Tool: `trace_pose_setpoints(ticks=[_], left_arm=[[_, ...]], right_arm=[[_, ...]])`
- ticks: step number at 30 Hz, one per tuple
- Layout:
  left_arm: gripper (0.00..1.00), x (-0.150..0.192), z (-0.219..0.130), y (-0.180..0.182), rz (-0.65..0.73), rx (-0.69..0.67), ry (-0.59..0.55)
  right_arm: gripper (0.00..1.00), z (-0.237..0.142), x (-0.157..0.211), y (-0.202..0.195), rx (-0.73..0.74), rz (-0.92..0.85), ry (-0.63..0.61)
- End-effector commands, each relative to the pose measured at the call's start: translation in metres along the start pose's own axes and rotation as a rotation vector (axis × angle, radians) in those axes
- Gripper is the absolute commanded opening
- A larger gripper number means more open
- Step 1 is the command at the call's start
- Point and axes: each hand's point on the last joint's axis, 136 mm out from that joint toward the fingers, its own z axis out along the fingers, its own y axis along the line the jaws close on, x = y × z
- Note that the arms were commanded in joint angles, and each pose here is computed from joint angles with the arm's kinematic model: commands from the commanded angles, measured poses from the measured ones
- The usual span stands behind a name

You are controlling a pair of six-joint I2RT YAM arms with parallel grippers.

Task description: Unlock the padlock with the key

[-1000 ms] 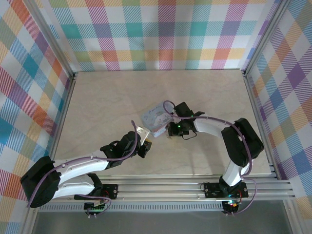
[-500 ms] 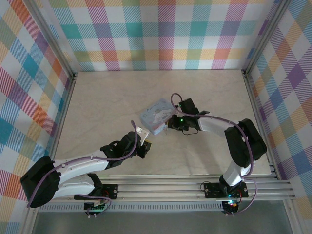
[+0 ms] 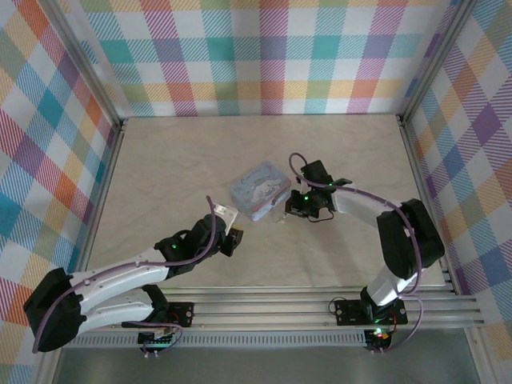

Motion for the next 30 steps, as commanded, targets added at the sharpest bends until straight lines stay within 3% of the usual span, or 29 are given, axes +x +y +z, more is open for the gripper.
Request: trace_pose_setpoints(ticks=[1, 7, 8, 10, 18, 30], left_arm=[[0.40, -0.017, -0.018, 0.022, -0.003, -0.105, -0.035], [0.60, -0.031, -0.033, 0.034, -0.020, -0.137, -0.048], [0.67, -0.035, -0.033, 0.036, -0.029, -0.145, -0.054], [0.99, -0.041, -0.033, 0.039, -0.055, -0.154, -0.063], [1.00, -0.049, -0.022, 0.048, -0.080, -0.209, -0.009], [1.00, -0.065, -0.017, 0.059, -0.083, -0.248, 0.000]], right_arm=[[0.00, -0.031, 0.003, -0.024, 0.079, 0.019, 0.049], [0.00, -0.053, -0.007, -0.060, 0.166, 0.013, 0.129], [0.00, -0.054, -0.011, -0.065, 0.188, 0.002, 0.146], [0.00, -0.056, -0.019, -0.076, 0.240, -0.020, 0.173], [0.09, -0.044, -0.059, -0.102, 0.353, -0.072, 0.208], [0.66, -0.063, -0.082, -0.083, 0.307, -0.121, 0.078]])
